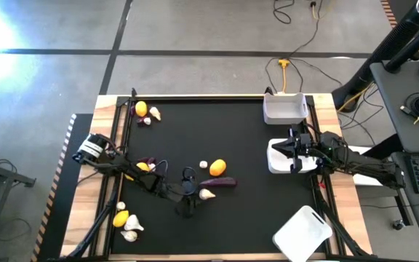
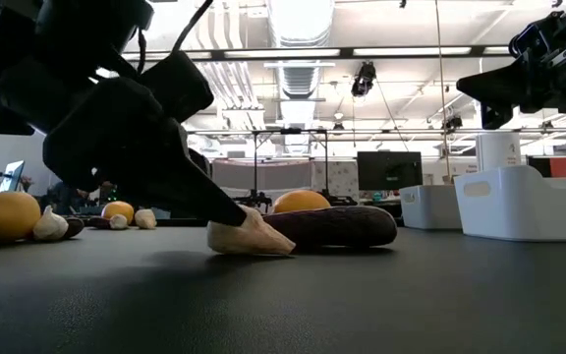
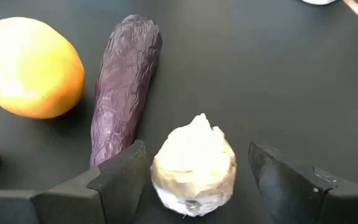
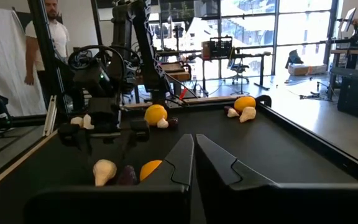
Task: Sort produce into baskets
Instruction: Put the garlic into the top white bin
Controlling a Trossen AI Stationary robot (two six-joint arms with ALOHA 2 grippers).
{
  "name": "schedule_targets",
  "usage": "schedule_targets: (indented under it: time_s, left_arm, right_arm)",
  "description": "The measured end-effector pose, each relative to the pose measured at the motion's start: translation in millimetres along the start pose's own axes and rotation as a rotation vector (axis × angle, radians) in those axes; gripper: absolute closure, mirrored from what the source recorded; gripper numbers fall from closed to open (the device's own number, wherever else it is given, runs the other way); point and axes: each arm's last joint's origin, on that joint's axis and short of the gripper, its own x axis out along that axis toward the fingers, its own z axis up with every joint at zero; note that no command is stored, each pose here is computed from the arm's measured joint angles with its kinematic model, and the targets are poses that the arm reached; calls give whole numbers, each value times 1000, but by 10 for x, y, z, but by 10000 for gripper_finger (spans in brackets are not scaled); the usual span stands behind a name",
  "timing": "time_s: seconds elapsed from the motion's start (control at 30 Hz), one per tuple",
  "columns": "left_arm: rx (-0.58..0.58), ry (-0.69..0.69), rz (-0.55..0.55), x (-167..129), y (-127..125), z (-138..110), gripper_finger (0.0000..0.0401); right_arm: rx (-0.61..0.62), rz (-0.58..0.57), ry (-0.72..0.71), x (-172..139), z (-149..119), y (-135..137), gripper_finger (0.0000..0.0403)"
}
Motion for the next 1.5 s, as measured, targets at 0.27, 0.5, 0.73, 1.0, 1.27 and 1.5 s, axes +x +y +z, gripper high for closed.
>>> schedule_targets:
  time_s: [0.27, 0.5, 0.73, 1.0, 1.27, 1.5]
  left_arm:
    - [3, 24, 26, 232, -64, -81, 134]
    - [35, 52, 19, 264, -97, -24, 153]
    - [11, 144, 15, 122, -76, 21, 214]
    - [87, -32, -92, 69, -280, 387, 271]
    - [183, -119, -207, 548, -567, 725, 270]
    - [144, -1, -134, 1210, -546, 707, 270]
  right_arm:
    - [0, -1, 0, 0, 0, 0, 393]
    - [0, -1, 0, 0, 0, 0, 393]
    - [0, 0, -1, 0, 1, 0, 393]
    - [0, 0, 0, 0, 0, 0, 393]
    - [0, 0, 0, 0, 0, 0, 393]
    - [0, 0, 1, 0, 0, 0, 393]
